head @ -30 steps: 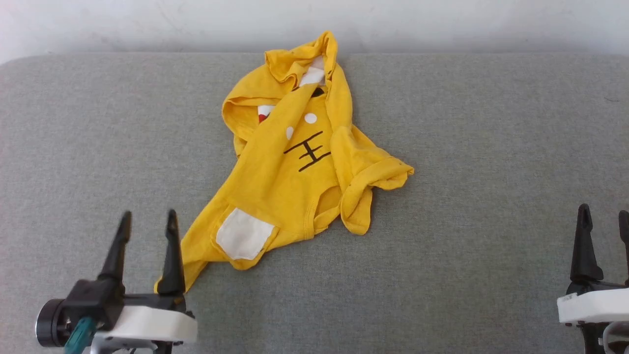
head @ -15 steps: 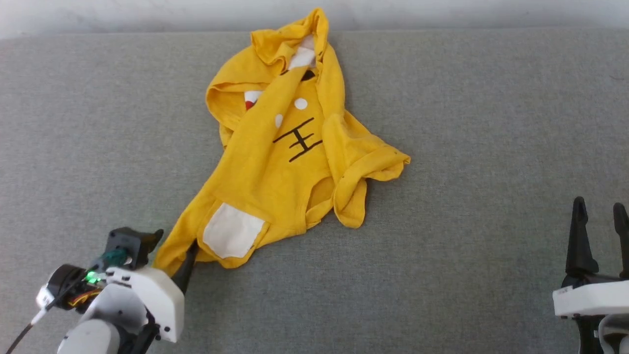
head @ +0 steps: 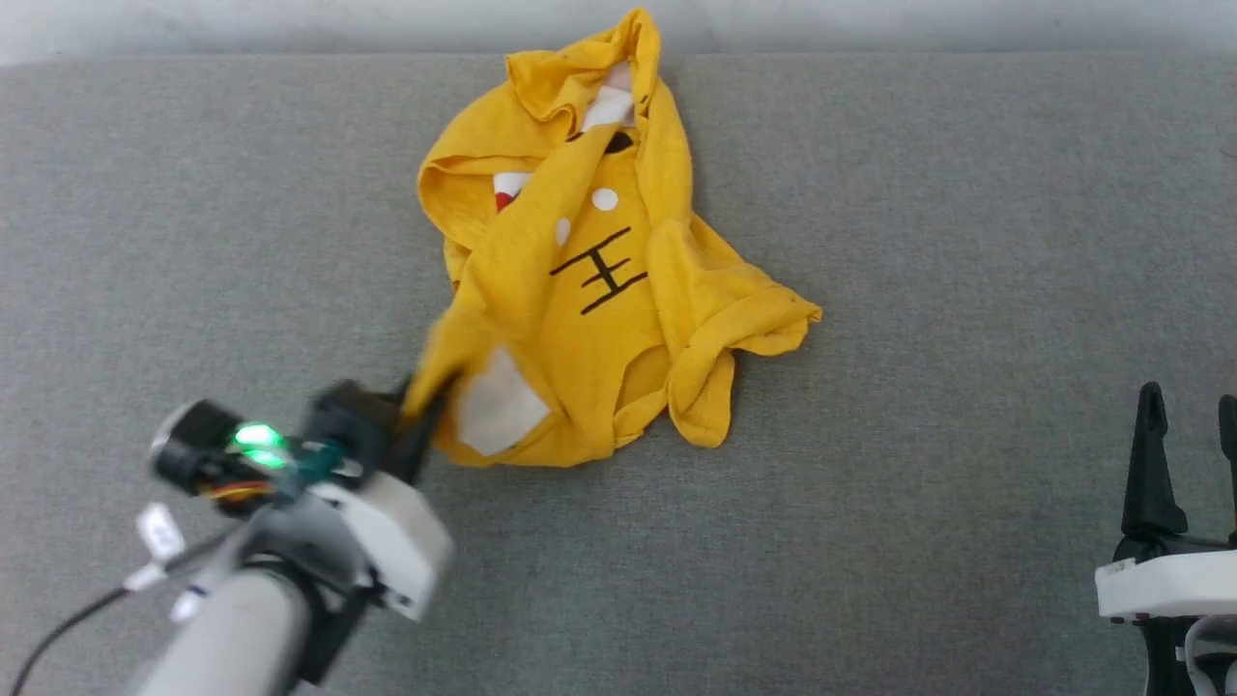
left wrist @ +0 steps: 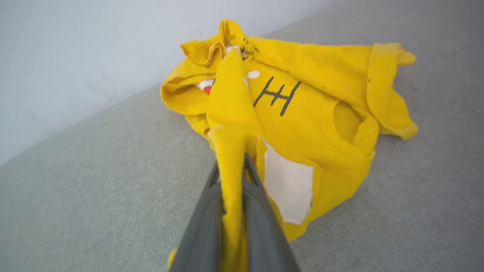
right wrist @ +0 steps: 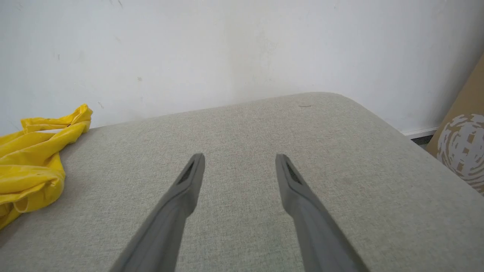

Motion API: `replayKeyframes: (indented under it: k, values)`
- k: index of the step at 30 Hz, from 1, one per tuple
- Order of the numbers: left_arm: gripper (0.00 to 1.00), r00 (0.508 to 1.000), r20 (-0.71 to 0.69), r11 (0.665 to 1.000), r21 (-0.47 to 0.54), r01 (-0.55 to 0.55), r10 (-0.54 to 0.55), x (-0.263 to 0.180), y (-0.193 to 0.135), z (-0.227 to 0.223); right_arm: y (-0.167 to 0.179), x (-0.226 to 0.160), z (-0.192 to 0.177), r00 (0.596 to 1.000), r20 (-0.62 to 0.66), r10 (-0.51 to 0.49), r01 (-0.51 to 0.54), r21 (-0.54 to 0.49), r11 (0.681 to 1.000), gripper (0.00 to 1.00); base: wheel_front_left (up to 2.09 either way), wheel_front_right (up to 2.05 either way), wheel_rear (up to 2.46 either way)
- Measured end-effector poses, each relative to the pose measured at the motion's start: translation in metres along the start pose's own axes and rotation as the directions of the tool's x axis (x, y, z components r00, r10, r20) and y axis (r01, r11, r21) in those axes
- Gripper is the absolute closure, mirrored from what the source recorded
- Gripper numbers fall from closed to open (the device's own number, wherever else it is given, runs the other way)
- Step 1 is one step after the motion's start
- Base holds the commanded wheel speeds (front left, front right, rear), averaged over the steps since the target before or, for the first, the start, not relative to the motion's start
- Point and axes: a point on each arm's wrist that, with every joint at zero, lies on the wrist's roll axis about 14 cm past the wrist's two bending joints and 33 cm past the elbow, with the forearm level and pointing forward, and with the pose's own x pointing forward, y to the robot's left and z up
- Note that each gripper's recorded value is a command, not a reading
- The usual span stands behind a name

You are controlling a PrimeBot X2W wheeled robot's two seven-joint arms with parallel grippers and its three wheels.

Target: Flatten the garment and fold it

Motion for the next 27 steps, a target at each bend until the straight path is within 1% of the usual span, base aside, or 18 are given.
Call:
replayKeyframes:
  k: [1,3,5,6,8,9,11,12,13,14,15,16,18,22,24,27]
  values:
    - [1.0,0.999,0.029,0.999,0.037,0.029,-0.03,-0.002,-0.011,0.012,0.002,0.001,0.0,1.0,0.002,0.005,-0.005,0.001,1.0,0.0,0.0,0.0,0.0]
    - [1.0,0.99,0.06,0.989,0.088,0.121,-0.127,-0.007,-0.045,0.029,0.007,0.002,0.001,1.0,0.003,0.018,-0.018,0.004,1.0,0.0,0.0,0.0,0.0]
    - [1.0,0.966,0.068,0.966,0.088,0.243,-0.249,-0.015,-0.089,0.038,0.012,0.004,0.001,0.999,0.005,0.031,-0.031,0.008,0.999,0.0,0.0,0.0,0.0]
    - [1.0,0.949,0.067,0.95,0.082,0.302,-0.308,-0.021,-0.11,0.04,0.014,0.005,0.001,0.999,0.005,0.037,-0.037,0.009,0.999,0.0,0.0,0.0,0.0]
    - [1.0,0.907,0.048,0.907,0.064,0.416,-0.419,-0.032,-0.149,0.038,0.017,0.008,0.001,0.999,0.008,0.047,-0.047,0.012,0.999,0.0,0.0,0.0,0.0]
    - [1.0,0.886,0.037,0.886,0.048,0.46,-0.462,-0.036,-0.165,0.035,0.019,0.01,0.002,0.999,0.01,0.05,-0.05,0.013,0.999,0.0,0.0,0.0,0.0]
    - [1.0,0.85,-0.021,0.849,0.051,0.526,-0.526,-0.041,-0.186,0.02,0.022,0.013,0.0,0.998,0.008,0.058,-0.058,0.012,0.998,0.0,0.0,0.0,0.0]
    - [0.91,0.835,-0.045,0.834,0.041,0.55,-0.549,-0.041,-0.193,0.013,0.023,0.014,-0.001,0.998,0.005,0.061,-0.061,0.013,0.998,0.0,0.0,0.0,0.0]
    - [0.59,0.823,-0.071,0.823,0.035,0.567,-0.564,-0.04,-0.198,0.006,0.024,0.014,-0.003,0.998,0.001,0.063,-0.063,0.014,0.998,0.0,0.0,0.0,0.0]
    - [0.15,0.808,-0.098,0.809,0.036,0.587,-0.582,-0.04,-0.203,-0.002,0.025,0.014,-0.003,0.998,-0.002,0.064,-0.064,0.014,0.998,0.0,0.0,0.0,0.0]
    - [0.0,0.797,-0.108,0.801,0.01,0.598,-0.594,-0.039,-0.206,-0.006,0.025,0.014,-0.004,0.998,-0.004,0.065,-0.065,0.015,0.998,0.0,0.0,0.0,0.0]
    - [0.0,0.793,-0.104,0.799,-0.02,0.601,-0.6,-0.038,-0.209,-0.008,0.025,0.014,-0.005,0.998,-0.006,0.065,-0.065,0.015,0.998,0.0,0.0,0.0,0.0]
    - [0.0,0.791,-0.105,0.797,-0.033,0.603,-0.603,-0.034,-0.211,-0.011,0.025,0.013,-0.005,0.998,-0.007,0.065,-0.065,0.016,0.998,0.0,0.0,0.0,0.0]
    - [0.0,0.816,-0.041,0.814,-0.114,0.57,-0.577,-0.026,-0.201,0.002,0.024,0.013,-0.003,0.998,-0.003,0.063,-0.063,0.016,0.998,0.0,0.0,0.0,0.0]
    - [0.0,0.856,-0.009,0.848,-0.142,0.51,-0.517,-0.018,-0.181,0.01,0.024,0.013,-0.002,0.998,0.0,0.062,-0.062,0.016,0.998,0.0,0.0,0.0,0.0]
    - [0.0,0.928,0.007,0.918,-0.147,0.369,-0.372,-0.005,-0.133,0.015,0.025,0.012,-0.002,0.998,-0.001,0.064,-0.064,0.017,0.998,0.0,0.0,0.0,0.0]
